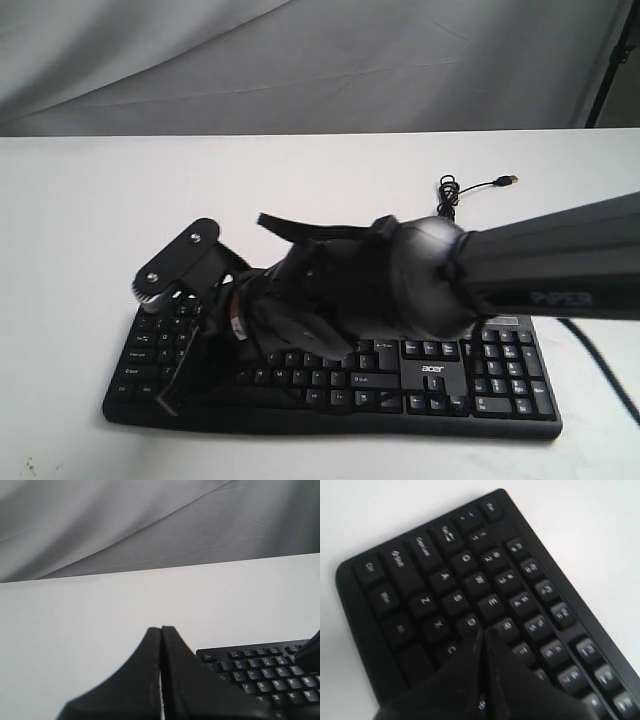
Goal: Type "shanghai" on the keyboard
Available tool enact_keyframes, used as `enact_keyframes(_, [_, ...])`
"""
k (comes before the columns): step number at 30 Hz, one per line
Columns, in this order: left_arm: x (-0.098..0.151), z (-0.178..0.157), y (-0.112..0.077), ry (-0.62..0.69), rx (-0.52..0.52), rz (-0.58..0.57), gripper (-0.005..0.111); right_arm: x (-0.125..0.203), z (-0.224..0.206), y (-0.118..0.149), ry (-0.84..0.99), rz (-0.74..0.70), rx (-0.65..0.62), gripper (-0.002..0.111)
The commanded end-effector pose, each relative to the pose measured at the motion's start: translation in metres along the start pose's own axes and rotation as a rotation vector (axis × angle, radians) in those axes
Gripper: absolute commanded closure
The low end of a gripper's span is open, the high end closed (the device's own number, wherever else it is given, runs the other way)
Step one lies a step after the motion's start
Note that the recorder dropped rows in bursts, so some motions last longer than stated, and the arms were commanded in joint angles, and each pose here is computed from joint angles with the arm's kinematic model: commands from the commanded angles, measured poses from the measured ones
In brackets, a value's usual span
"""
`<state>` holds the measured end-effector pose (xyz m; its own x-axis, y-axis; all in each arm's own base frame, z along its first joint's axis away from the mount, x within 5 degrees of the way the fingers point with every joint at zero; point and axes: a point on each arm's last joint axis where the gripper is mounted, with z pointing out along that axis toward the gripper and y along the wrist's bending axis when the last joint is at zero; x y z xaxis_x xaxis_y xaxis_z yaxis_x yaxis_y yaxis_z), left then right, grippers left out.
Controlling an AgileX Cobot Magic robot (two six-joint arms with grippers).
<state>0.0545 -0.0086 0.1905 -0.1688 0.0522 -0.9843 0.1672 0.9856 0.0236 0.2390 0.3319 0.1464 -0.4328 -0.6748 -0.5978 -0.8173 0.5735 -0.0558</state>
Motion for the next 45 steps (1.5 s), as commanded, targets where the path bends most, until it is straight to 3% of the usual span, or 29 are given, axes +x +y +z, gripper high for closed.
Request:
enact_keyframes(1, [0.001, 0.000, 0.000, -0.002, 0.003, -0.002, 0.107, 0.017, -0.009, -0.018, -0.019, 0.064, 0.014, 0.108])
enact_keyframes(14, [0.001, 0.000, 0.000, -0.002, 0.003, -0.002, 0.107, 0.029, -0.003, -0.029, -0.018, 0.090, 0.025, 0.108])
enact_keyframes(45, [0.001, 0.000, 0.000, -0.002, 0.003, -0.002, 0.107, 0.036, 0.011, -0.023, -0.009, 0.067, 0.011, 0.108])
